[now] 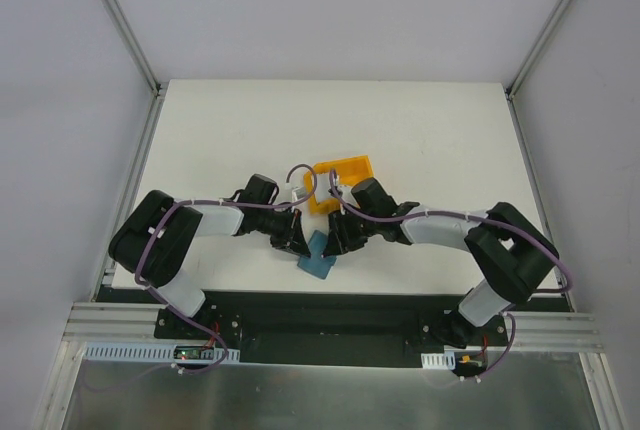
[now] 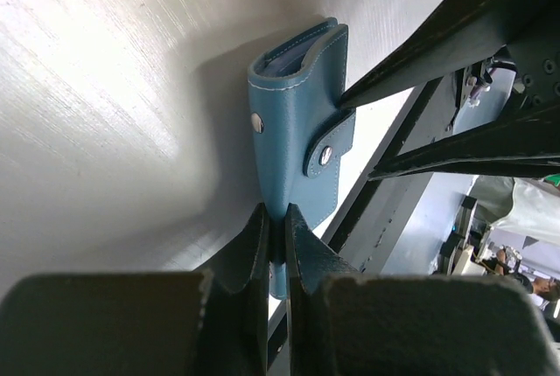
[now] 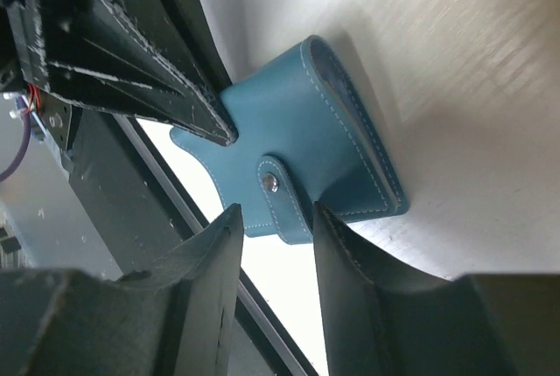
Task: Put the credit cards into the card holder
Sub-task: Open the card holder at the center of the board.
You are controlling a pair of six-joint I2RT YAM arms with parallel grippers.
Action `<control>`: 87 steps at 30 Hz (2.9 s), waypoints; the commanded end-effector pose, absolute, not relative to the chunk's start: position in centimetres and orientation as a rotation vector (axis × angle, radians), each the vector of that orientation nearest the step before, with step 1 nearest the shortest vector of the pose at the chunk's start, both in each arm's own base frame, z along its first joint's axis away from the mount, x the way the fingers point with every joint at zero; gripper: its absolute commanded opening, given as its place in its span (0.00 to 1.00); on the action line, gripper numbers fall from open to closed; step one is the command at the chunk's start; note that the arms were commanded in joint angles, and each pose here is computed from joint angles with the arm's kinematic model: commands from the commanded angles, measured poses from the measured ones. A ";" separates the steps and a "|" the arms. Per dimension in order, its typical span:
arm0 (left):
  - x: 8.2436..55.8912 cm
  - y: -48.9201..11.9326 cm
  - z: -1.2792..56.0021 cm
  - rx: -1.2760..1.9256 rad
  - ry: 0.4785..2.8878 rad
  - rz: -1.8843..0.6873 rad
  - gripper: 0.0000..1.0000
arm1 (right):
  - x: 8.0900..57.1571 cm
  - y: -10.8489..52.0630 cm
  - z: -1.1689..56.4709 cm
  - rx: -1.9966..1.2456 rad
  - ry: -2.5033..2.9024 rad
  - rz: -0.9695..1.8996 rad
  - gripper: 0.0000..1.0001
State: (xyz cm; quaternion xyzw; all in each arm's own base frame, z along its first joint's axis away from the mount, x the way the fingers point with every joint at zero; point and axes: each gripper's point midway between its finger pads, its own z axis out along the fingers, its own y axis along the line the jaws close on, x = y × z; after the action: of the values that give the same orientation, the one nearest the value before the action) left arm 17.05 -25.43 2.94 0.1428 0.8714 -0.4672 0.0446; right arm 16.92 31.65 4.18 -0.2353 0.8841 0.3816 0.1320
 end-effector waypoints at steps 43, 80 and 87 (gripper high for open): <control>20.8 -21.5 -0.3 -0.097 2.743 -0.936 0.00 | 9.0 30.4 3.6 -1.042 2.510 1.433 0.20; 15.9 -20.8 3.7 -0.278 2.600 -0.786 0.00 | 16.4 33.5 7.1 -0.027 2.662 0.925 0.69; 16.0 -21.0 4.2 -0.277 2.585 -0.805 0.00 | 16.7 33.2 5.2 -0.069 2.750 0.742 0.65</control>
State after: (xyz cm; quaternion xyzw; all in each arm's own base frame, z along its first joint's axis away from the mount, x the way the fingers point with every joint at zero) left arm 15.96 -21.27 4.05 -0.0950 0.9284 -0.2979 0.2009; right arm 16.38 34.08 6.52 -0.0287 0.9396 0.3069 0.1490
